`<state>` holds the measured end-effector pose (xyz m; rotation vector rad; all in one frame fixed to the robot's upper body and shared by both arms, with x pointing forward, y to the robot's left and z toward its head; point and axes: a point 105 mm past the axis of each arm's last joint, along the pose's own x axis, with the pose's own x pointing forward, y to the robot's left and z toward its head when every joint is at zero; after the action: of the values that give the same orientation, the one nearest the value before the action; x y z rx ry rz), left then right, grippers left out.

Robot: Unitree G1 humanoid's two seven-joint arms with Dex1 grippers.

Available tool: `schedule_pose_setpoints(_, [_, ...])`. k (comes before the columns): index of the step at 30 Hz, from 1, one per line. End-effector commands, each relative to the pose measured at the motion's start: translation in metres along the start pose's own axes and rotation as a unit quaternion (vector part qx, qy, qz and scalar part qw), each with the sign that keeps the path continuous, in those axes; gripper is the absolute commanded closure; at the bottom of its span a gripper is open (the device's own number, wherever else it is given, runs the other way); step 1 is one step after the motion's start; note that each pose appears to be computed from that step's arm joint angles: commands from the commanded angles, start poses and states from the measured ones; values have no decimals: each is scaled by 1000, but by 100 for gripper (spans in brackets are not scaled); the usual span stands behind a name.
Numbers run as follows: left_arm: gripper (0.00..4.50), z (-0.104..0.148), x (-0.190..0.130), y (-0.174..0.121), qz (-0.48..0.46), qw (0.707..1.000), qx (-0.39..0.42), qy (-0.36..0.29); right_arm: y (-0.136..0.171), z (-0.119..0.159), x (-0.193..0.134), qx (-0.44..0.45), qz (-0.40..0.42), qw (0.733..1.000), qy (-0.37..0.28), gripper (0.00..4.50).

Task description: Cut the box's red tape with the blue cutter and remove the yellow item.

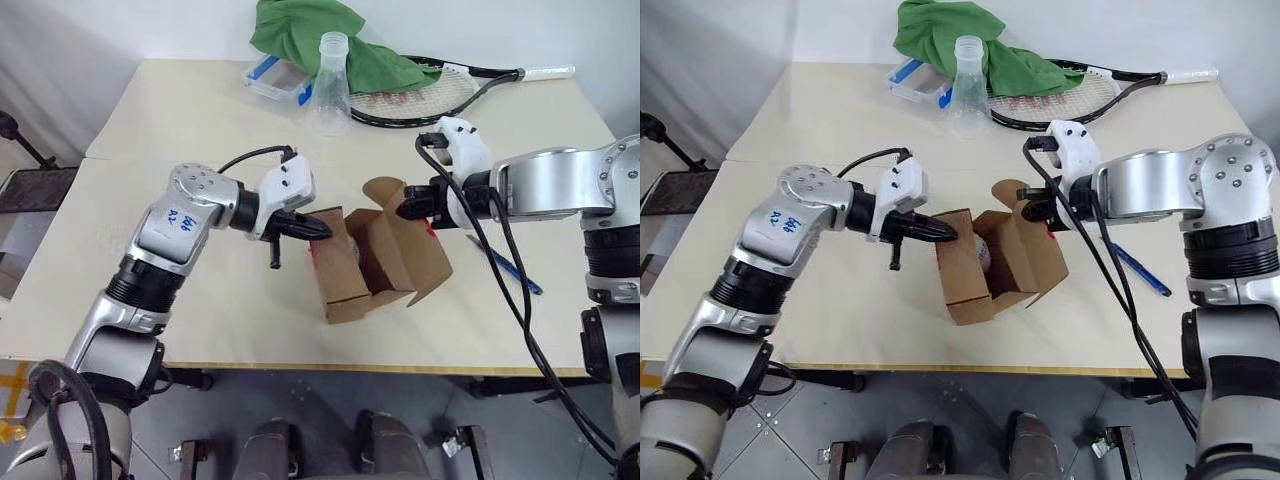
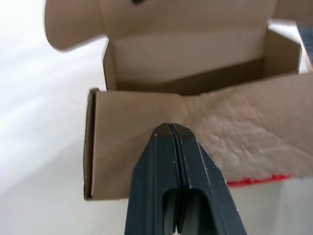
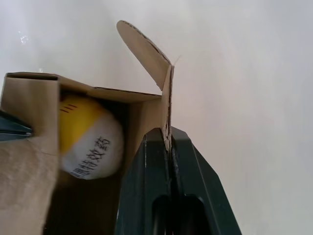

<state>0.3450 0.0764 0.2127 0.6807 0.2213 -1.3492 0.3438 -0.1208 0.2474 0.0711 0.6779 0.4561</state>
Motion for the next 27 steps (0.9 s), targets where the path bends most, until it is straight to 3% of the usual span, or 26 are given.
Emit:
schedule_pose_setpoints(1, [450,-40,-4,-15,-30,996,-21,87,0,6,-9,-5,3,1000,-13,446])
schedule_pose_setpoints(9, [450,-58,-13,-27,-44,989,-36,135,-10,3,-13,-5,-8,1000,-2,446])
schedule_pose_setpoints(13, [450,-74,-6,-31,-28,988,-72,134,-24,-27,4,38,-6,999,36,446])
schedule_pose_setpoints(17, [450,-73,2,-25,-6,991,-77,111,-26,-47,14,54,0,997,53,446])
schedule_pose_setpoints(23, [450,-70,5,-6,48,993,-70,79,-27,-40,13,-6,-25,999,-21,446])
schedule_pose_setpoints(27, [450,-70,4,-6,52,994,-65,74,-27,-39,11,-12,-15,999,-27,446])
